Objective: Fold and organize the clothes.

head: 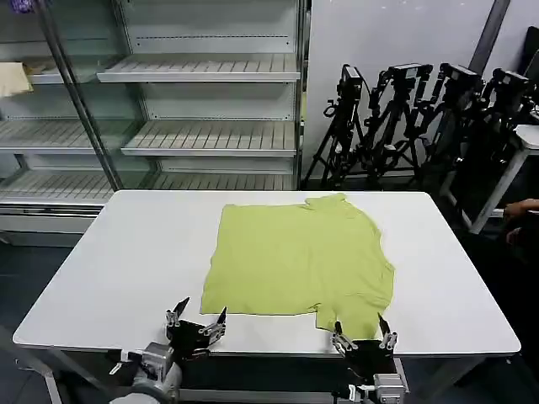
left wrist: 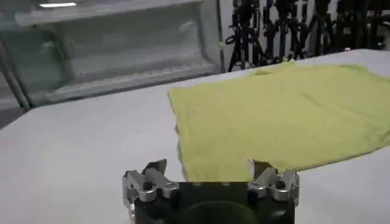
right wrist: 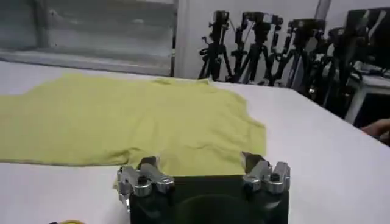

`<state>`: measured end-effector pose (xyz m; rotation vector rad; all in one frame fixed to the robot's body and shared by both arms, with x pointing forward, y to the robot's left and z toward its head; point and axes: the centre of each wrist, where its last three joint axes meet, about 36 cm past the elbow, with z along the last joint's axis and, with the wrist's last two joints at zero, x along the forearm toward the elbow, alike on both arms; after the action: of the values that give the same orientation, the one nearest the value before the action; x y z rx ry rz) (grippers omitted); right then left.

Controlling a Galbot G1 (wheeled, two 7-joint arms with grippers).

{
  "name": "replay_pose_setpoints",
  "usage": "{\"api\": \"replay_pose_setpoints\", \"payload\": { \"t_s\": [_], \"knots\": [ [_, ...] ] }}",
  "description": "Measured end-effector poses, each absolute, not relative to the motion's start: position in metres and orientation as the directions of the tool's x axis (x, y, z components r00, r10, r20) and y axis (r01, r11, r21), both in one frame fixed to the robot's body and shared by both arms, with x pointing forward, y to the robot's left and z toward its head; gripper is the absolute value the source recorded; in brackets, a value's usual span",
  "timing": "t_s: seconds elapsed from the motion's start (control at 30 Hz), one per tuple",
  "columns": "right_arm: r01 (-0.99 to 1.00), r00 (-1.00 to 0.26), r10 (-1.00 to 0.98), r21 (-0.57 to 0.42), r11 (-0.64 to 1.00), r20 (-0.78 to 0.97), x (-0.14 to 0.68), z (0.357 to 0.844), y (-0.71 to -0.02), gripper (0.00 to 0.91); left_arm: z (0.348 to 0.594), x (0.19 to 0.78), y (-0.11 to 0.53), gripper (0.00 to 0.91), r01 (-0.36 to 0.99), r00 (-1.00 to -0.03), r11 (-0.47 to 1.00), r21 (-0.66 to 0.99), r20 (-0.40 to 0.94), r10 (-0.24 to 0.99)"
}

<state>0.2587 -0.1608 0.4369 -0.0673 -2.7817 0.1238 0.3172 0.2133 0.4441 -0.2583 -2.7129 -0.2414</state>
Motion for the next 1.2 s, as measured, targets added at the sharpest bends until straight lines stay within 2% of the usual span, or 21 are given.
{"api": "replay_pose_setpoints", "payload": {
  "t_s": [0.1,0.13,0.17,0.2,0.23,0.27,0.3,0.33,0.9,1.2],
  "knots": [
    [0.037,-0.932,0.066,-0.088,0.995,0.357,0.257,0.436,-0.160,0.907,0.440,0.325,0.214,0.907,0.216,-0.898,0.968,0.131,0.415,0.144],
    [0.038,-0.930,0.067,-0.086,0.996,0.362,0.257,0.436,-0.159,0.907,0.439,0.327,0.214,0.715,0.216,-0.898,0.967,0.133,0.417,0.143],
    [0.041,-0.928,0.069,-0.084,0.996,0.367,0.256,0.436,-0.159,0.816,0.438,0.329,0.215,0.212,0.216,-0.897,0.967,0.133,0.419,0.143],
    [0.043,-0.926,0.071,-0.083,0.996,0.372,0.256,0.436,-0.159,0.695,0.438,0.330,0.215,0.020,0.217,-0.896,0.967,0.132,0.420,0.143],
    [0.045,-0.924,0.072,-0.081,0.996,0.377,0.256,0.435,-0.159,0.544,0.438,0.332,0.215,0.020,0.216,-0.896,0.968,0.130,0.421,0.144],
    [0.047,-0.921,0.073,-0.078,0.996,0.381,0.255,0.435,-0.159,0.252,0.438,0.332,0.216,0.020,0.217,-0.895,0.968,0.128,0.422,0.145],
    [0.047,-0.920,0.072,-0.074,0.996,0.385,0.255,0.434,-0.158,0.060,0.438,0.333,0.216,0.020,0.219,-0.894,0.968,0.125,0.423,0.147],
    [0.046,-0.919,0.070,-0.070,0.996,0.388,0.254,0.434,-0.158,0.010,0.437,0.333,0.216,0.020,0.220,-0.893,0.968,0.123,0.425,0.149],
    [0.043,-0.912,0.046,-0.015,0.999,0.409,0.247,0.435,-0.150,0.000,0.434,0.331,0.219,0.020,0.232,-0.878,0.968,0.089,0.448,0.169],
    [0.024,-0.932,0.018,0.012,1.000,0.363,0.239,0.446,-0.153,0.000,0.438,0.327,0.219,0.020,0.224,-0.878,0.973,0.055,0.445,0.177]
  ]
}}
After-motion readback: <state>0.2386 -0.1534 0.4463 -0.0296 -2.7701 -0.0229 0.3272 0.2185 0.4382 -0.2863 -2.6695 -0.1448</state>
